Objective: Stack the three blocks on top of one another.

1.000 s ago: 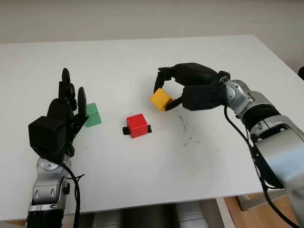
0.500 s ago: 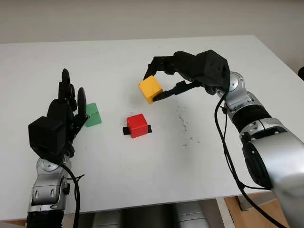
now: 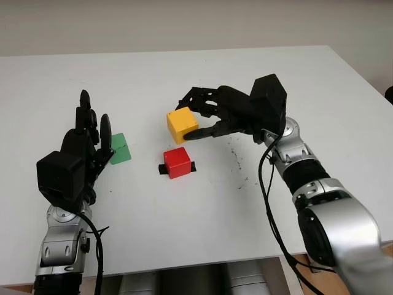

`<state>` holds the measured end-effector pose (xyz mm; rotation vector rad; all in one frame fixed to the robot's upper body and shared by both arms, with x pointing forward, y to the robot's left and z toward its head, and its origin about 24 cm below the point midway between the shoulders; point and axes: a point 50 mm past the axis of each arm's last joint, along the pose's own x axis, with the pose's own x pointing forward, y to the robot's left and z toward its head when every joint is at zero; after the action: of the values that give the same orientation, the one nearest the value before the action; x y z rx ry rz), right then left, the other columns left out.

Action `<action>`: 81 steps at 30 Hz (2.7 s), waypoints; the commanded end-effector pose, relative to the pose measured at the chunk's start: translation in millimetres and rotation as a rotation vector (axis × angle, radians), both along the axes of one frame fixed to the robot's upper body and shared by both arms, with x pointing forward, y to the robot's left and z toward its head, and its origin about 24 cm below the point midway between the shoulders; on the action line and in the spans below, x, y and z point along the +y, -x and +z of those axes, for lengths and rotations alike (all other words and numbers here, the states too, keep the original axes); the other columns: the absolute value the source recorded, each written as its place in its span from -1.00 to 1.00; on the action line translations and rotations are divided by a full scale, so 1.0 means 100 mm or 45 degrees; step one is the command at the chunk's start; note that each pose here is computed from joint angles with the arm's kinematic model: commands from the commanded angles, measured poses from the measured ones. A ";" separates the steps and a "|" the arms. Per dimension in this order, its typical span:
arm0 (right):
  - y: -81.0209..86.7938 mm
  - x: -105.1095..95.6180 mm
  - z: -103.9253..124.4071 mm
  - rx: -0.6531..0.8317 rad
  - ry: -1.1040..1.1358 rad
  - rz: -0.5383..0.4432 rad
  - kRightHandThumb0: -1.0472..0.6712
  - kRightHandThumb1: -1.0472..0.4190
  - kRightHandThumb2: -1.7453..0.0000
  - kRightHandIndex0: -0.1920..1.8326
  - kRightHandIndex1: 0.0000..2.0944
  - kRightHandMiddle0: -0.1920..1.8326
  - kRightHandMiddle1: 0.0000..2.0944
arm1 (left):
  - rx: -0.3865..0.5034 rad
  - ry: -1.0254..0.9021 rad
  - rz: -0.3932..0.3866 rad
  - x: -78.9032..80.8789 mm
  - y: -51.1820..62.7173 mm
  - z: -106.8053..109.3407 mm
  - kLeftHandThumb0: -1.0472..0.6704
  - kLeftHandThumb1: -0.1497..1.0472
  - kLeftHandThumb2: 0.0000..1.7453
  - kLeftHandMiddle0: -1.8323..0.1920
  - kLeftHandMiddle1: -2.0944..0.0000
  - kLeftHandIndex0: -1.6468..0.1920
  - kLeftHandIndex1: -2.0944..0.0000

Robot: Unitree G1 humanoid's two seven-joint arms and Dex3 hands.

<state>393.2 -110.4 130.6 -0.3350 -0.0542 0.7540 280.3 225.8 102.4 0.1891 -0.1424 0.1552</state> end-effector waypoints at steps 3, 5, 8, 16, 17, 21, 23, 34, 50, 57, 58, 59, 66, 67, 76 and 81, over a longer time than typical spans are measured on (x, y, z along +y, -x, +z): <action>0.02 0.03 0.01 -0.004 -0.036 0.006 -0.32 -0.80 0.94 -0.63 -0.96 -0.40 0.48 | -0.026 -0.005 0.000 -0.01 0.02 0.04 -0.63 1.00 -0.18 0.96 0.95 0.98 0.95; 0.02 0.04 -0.02 0.025 -0.043 0.002 -0.32 -0.78 0.95 -0.63 -0.95 -0.39 0.48 | -0.026 -0.010 0.001 0.00 0.03 0.04 -0.63 1.00 -0.18 0.96 0.95 0.98 0.95; 0.02 0.05 -0.03 0.053 -0.053 0.001 -0.31 -0.78 0.94 -0.63 -0.96 -0.38 0.48 | -0.028 -0.009 0.002 0.00 0.02 0.04 -0.63 1.00 -0.18 0.96 0.95 0.98 0.95; 0.05 0.06 -0.05 0.052 -0.044 0.026 -0.32 -0.78 0.94 -0.64 -0.95 -0.37 0.47 | -0.035 -0.003 0.004 -0.01 0.01 0.05 -0.62 1.00 -0.18 0.95 0.95 0.97 0.95; 0.05 0.05 -0.05 0.053 -0.042 0.028 -0.32 -0.78 0.94 -0.64 -0.95 -0.37 0.47 | -0.035 -0.004 0.005 -0.01 0.01 0.05 -0.62 1.00 -0.18 0.95 0.95 0.97 0.95; 0.05 0.04 -0.05 0.052 -0.027 0.037 -0.32 -0.78 0.94 -0.64 -0.95 -0.37 0.47 | -0.035 -0.005 0.001 -0.01 0.02 0.06 -0.62 1.00 -0.18 0.96 0.95 0.98 0.95; 0.05 0.04 -0.05 0.056 -0.022 0.042 -0.32 -0.78 0.94 -0.64 -0.95 -0.37 0.47 | -0.034 -0.007 0.003 -0.01 0.02 0.06 -0.63 1.00 -0.18 0.96 0.95 0.98 0.95; 0.07 0.03 -0.10 0.045 0.039 0.051 -0.36 -0.77 0.94 -0.64 -0.95 -0.35 0.47 | -0.033 -0.013 0.000 -0.01 0.02 0.06 -0.63 1.00 -0.18 0.95 0.95 0.98 0.95; 0.07 0.04 -0.19 0.009 0.130 0.041 -0.40 -0.77 0.94 -0.62 -0.94 -0.36 0.49 | -0.028 -0.003 0.004 -0.01 0.03 0.05 -0.64 1.00 -0.19 0.96 0.95 0.97 0.95; 0.07 0.03 -0.21 -0.009 0.173 0.041 -0.38 -0.78 0.94 -0.62 -0.94 -0.37 0.48 | -0.026 0.001 0.007 -0.01 0.03 0.05 -0.64 1.00 -0.19 0.96 0.95 0.98 0.95; 0.08 0.03 -0.21 -0.012 0.177 0.043 -0.38 -0.78 0.94 -0.62 -0.95 -0.37 0.48 | -0.027 0.004 0.005 -0.01 0.02 0.04 -0.64 1.00 -0.20 0.96 0.95 0.98 0.95; 0.08 0.03 -0.22 -0.016 0.184 0.045 -0.37 -0.78 0.94 -0.63 -0.95 -0.38 0.48 | -0.028 0.006 0.003 0.00 0.02 0.04 -0.64 1.00 -0.20 0.96 0.95 0.98 0.95; 0.10 0.03 -0.23 -0.028 0.211 0.076 -0.40 -0.80 0.93 -0.66 -0.96 -0.40 0.47 | -0.033 0.004 0.001 0.00 0.02 0.04 -0.63 1.00 -0.19 0.96 0.95 0.98 0.95; 0.10 0.02 -0.23 -0.034 0.211 0.080 -0.40 -0.80 0.93 -0.67 -0.96 -0.41 0.47 | -0.033 0.007 0.000 0.00 0.03 0.04 -0.62 1.00 -0.19 0.96 0.95 0.98 0.95; 0.09 0.00 -0.18 -0.039 0.201 0.111 -0.49 -0.77 0.94 -0.76 -0.97 -0.71 0.17 | -0.024 -0.002 0.004 0.00 0.04 0.04 -0.63 1.00 -0.19 0.96 0.95 0.98 0.95; 0.08 -0.05 -0.08 -0.084 0.212 0.136 -0.67 -0.79 0.94 -0.88 -0.98 -0.81 -0.30 | -0.037 0.013 0.007 0.00 0.07 0.07 -0.64 1.00 -0.19 0.95 0.95 0.97 0.94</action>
<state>381.5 -112.6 106.8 -0.4987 -0.0194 0.8638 276.2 225.7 104.2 0.1821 -0.1474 0.1593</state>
